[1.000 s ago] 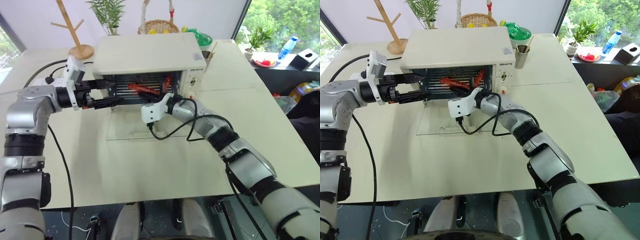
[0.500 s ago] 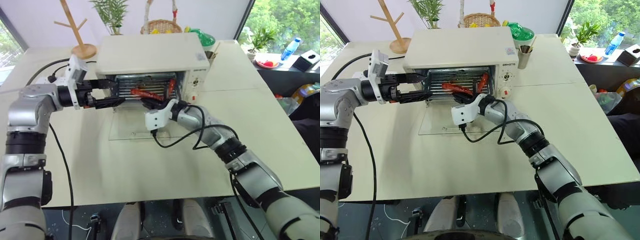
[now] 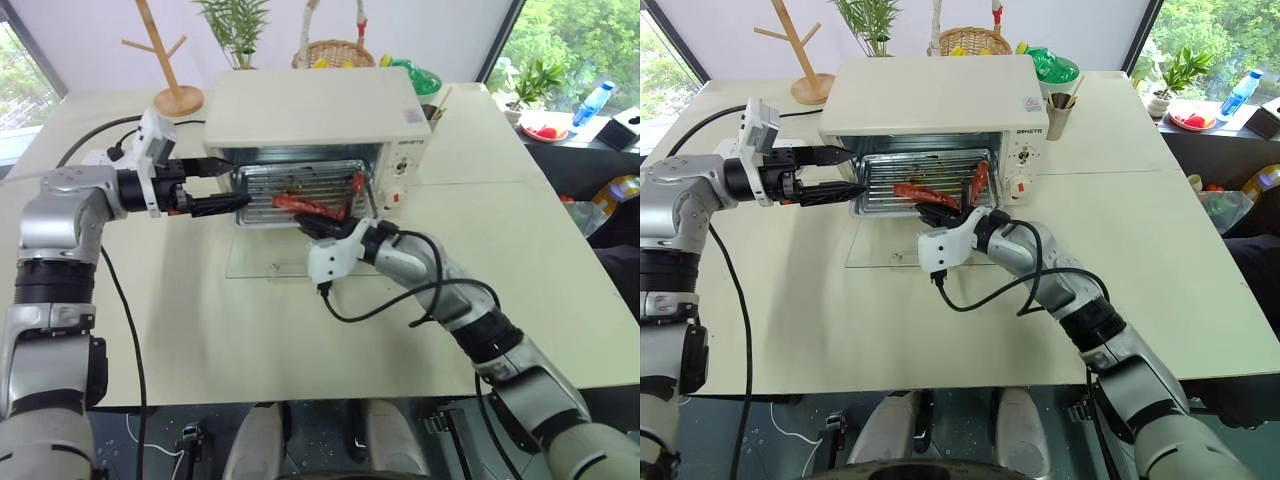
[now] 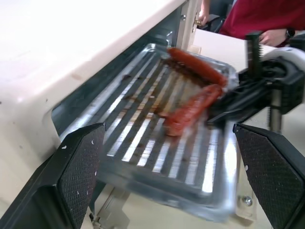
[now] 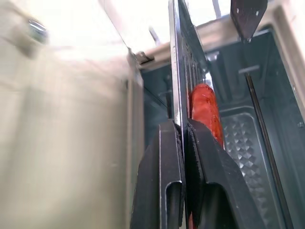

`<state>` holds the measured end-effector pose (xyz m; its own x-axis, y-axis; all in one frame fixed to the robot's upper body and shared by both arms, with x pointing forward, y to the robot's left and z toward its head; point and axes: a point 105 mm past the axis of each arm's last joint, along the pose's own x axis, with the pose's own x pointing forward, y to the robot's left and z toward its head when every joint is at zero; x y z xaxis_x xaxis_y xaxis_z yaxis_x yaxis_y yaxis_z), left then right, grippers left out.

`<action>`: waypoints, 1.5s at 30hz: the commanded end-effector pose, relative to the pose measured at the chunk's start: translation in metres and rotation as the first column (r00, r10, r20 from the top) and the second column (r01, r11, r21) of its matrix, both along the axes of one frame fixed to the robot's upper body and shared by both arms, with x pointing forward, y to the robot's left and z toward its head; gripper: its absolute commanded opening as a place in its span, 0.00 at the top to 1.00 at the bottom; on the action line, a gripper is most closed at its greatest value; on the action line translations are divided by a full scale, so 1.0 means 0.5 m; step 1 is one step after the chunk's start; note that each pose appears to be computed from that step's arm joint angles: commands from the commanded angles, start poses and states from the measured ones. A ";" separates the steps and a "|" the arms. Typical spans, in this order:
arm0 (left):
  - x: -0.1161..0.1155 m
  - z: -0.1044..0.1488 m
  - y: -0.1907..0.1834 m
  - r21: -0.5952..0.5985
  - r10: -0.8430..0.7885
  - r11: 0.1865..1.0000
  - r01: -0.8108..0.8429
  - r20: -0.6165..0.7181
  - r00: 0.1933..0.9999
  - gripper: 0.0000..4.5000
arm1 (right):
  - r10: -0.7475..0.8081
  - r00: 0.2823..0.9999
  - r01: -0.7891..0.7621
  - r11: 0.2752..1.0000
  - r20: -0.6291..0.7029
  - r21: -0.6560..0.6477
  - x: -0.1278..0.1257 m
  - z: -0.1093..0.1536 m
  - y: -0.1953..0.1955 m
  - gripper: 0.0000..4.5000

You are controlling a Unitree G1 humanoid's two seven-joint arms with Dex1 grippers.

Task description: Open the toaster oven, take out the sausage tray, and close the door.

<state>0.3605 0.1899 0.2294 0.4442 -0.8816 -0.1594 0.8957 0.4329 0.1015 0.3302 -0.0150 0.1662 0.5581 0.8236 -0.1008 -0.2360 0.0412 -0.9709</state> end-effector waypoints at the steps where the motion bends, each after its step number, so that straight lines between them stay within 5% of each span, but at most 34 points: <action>1: 0.000 0.021 -0.006 0.015 -0.024 1.000 0.023 0.040 0.999 0.00 | 0.004 0.999 -0.006 0.999 0.048 0.037 -0.020 0.039 -0.022 0.99; 15: -0.048 0.036 0.001 -0.057 -0.117 0.992 0.112 -0.092 0.989 0.00 | 0.083 0.996 -0.081 0.996 0.033 -0.042 -0.082 0.013 -0.070 0.99; 22: -0.146 -0.003 0.059 -0.216 -0.086 0.976 -0.011 -0.438 0.895 0.00 | 0.125 0.991 -0.122 0.991 0.055 -0.051 -0.102 0.012 -0.087 0.99; 29: -0.195 -0.055 0.037 -0.314 -0.095 0.941 -0.128 -0.605 0.790 0.00 | 0.167 0.983 -0.164 0.986 0.071 -0.041 -0.118 0.020 -0.085 0.99; 45: -0.143 -0.097 -0.048 -0.451 -0.144 0.847 -0.280 -0.703 0.696 0.00 | 0.237 0.966 -0.236 0.972 0.102 -0.020 -0.143 0.043 -0.064 0.99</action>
